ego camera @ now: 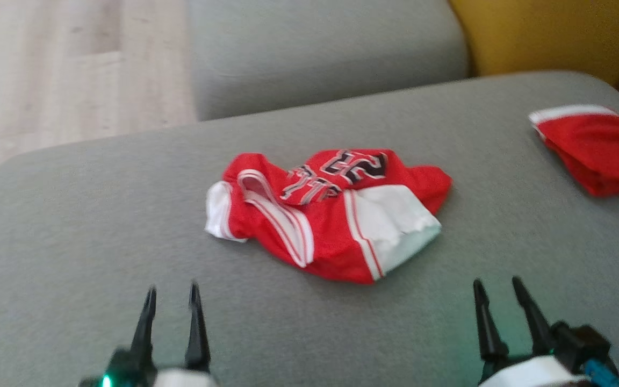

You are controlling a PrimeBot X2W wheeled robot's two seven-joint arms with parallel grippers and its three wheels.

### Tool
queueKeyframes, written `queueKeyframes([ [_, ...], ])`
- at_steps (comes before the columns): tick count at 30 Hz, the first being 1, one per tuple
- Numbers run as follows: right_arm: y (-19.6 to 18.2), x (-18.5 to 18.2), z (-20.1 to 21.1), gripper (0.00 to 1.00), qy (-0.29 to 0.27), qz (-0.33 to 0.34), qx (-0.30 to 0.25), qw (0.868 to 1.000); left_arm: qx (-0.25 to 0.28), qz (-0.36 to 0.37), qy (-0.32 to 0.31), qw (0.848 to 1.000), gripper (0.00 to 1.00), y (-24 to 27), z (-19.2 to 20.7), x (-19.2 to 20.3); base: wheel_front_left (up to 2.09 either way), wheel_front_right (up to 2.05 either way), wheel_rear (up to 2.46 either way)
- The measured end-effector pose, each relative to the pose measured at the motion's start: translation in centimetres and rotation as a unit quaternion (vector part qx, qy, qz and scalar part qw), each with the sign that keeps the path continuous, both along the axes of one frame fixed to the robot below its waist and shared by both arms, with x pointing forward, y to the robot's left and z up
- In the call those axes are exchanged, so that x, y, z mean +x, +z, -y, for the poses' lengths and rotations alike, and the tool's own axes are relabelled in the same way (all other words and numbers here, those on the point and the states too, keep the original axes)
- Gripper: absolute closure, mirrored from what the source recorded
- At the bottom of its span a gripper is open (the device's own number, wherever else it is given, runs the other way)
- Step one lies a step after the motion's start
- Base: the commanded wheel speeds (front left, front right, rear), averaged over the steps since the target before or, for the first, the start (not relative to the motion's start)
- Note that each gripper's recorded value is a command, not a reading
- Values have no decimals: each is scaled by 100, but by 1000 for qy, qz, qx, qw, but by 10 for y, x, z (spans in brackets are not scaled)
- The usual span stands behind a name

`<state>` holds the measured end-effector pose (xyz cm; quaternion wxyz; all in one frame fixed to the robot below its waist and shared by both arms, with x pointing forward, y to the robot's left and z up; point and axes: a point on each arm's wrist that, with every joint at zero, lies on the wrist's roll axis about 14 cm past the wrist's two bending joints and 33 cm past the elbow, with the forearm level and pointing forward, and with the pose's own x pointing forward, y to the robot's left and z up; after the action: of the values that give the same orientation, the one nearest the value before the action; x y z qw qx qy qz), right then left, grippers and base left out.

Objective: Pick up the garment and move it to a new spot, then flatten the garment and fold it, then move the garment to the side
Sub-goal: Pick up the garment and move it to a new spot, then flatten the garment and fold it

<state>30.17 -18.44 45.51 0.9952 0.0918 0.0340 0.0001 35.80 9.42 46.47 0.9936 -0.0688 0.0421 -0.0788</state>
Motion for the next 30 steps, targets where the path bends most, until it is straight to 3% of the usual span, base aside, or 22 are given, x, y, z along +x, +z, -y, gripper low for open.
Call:
queueKeyframes([
  [12,-11,-9,-43,0,70,-15,16,997,19,33,63,997,0,13,-29,-76,0,0,0],
  [19,-9,-13,-47,0,79,-10,14,997,50,53,61,995,0,19,-30,-84,0,0,0],
  [30,-7,-14,-50,0,85,-5,5,996,48,59,53,996,0,21,-26,-85,0,0,0],
])
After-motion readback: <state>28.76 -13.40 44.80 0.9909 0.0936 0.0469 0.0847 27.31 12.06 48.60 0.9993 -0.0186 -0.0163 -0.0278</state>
